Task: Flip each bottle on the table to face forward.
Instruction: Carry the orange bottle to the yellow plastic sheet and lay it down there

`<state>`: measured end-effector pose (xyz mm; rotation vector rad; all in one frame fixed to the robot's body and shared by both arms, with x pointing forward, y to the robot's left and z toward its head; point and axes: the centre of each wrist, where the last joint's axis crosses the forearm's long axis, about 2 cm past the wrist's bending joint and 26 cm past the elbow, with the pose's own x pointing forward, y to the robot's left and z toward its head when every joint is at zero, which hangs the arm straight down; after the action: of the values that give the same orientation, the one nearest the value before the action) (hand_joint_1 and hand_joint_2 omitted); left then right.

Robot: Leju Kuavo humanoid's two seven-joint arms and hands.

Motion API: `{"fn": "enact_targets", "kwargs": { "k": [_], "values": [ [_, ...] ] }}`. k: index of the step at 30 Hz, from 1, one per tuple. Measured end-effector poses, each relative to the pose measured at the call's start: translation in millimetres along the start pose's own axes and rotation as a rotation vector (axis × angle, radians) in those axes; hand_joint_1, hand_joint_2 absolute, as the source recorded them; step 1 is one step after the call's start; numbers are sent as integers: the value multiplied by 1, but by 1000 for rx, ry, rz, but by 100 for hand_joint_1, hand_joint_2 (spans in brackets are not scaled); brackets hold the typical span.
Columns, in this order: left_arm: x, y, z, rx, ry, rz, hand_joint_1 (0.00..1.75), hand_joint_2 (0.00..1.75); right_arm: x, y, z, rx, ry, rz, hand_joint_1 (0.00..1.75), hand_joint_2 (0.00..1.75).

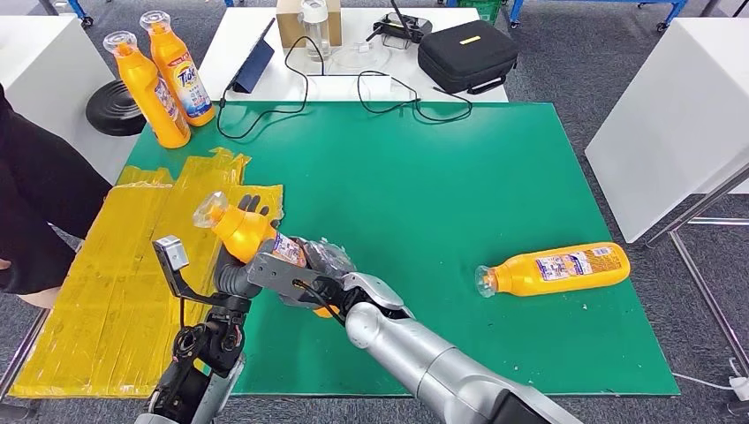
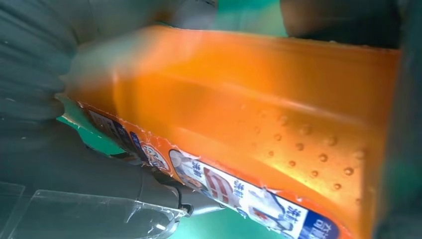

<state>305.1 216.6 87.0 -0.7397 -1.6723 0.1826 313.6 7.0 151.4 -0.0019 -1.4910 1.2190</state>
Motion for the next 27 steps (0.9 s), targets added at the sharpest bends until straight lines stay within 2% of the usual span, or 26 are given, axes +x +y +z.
{"fn": "enact_targets", "kwargs": {
  "k": [14,15,18,19,27],
  "values": [
    [-2,0,3,10,4,-8,175,175,-1,2,1,4,-6,31,175,175],
    [-2,0,3,9,2,-9,175,175,-1,2,1,2,-6,33,137,175],
    [-2,-1,2,8,-6,-20,175,175,-3,3,1,-19,-18,42,6,44],
    [-1,-1,1,8,-9,-30,175,175,-3,3,1,-34,-26,47,0,0],
    [7,3,-3,63,-53,-191,175,175,-10,-11,3,-169,-114,80,0,0]
  ]
}}
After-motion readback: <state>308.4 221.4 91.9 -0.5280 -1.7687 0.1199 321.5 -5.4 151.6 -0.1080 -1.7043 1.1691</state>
